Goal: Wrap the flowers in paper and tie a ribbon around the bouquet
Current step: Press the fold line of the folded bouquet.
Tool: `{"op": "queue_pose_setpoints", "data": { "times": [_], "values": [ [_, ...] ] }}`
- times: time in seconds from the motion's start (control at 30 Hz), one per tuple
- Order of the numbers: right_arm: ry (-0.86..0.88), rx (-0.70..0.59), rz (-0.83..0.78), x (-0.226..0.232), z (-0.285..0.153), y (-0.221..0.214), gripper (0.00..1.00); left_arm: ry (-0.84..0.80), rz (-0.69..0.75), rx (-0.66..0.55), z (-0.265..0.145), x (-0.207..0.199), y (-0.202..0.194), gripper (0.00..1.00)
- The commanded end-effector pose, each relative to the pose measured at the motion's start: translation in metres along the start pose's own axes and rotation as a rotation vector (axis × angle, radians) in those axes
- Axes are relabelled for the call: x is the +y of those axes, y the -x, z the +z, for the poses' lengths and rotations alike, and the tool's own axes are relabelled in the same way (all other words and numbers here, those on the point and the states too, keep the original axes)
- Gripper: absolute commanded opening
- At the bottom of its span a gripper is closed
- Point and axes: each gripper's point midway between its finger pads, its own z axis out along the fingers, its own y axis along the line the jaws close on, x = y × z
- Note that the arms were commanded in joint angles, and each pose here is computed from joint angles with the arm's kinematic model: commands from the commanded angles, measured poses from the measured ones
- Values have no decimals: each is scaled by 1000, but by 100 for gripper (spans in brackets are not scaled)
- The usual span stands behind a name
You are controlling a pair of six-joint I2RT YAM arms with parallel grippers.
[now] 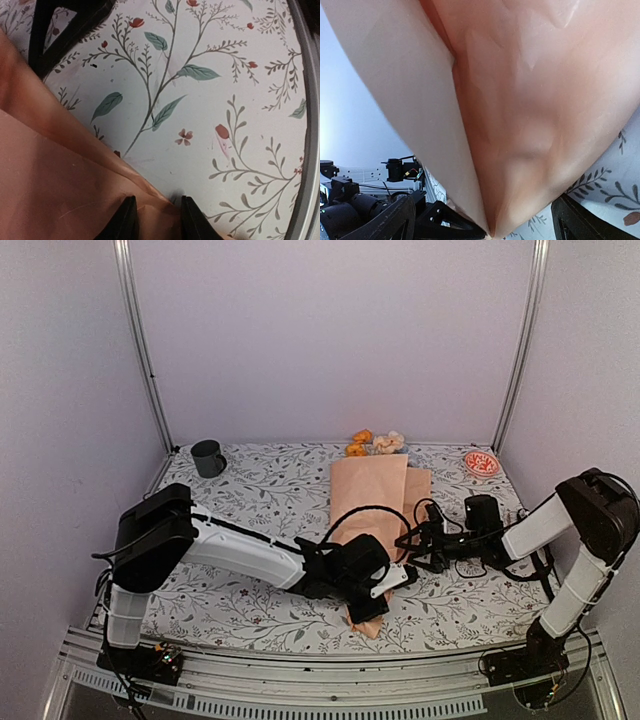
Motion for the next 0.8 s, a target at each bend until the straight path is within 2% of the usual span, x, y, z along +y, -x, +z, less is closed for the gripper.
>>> {"op": "queue_pose_setpoints", "data": {
  "times": [0.0,0.37,0.43,0.47,0.57,0.63,0.67,0.7,0.77],
  "values": [
    [157,-47,-71,33,-8,1,96,-29,-22,180,14,2,-61,31],
    [162,-27,-45,32,26,10,91,-26,-25,194,14,4,-65,31],
    [153,-31,-40,32,29,11,85,-26,-26,193,14,4,-65,31],
    [146,-29,-31,30,30,12,77,-28,-25,193,14,4,-65,31],
    [124,-24,-12,23,34,13,42,-25,-26,186,14,5,-63,31],
    [109,-25,-3,19,35,12,23,-22,-27,169,12,6,-57,31],
    [101,-25,-5,18,36,12,7,-17,-27,155,10,8,-53,31],
    [90,-25,-2,16,36,12,1,-10,-28,137,7,10,-47,31],
    [70,-22,-4,13,37,14,1,1,-28,81,-1,14,-29,34]
  ]
}}
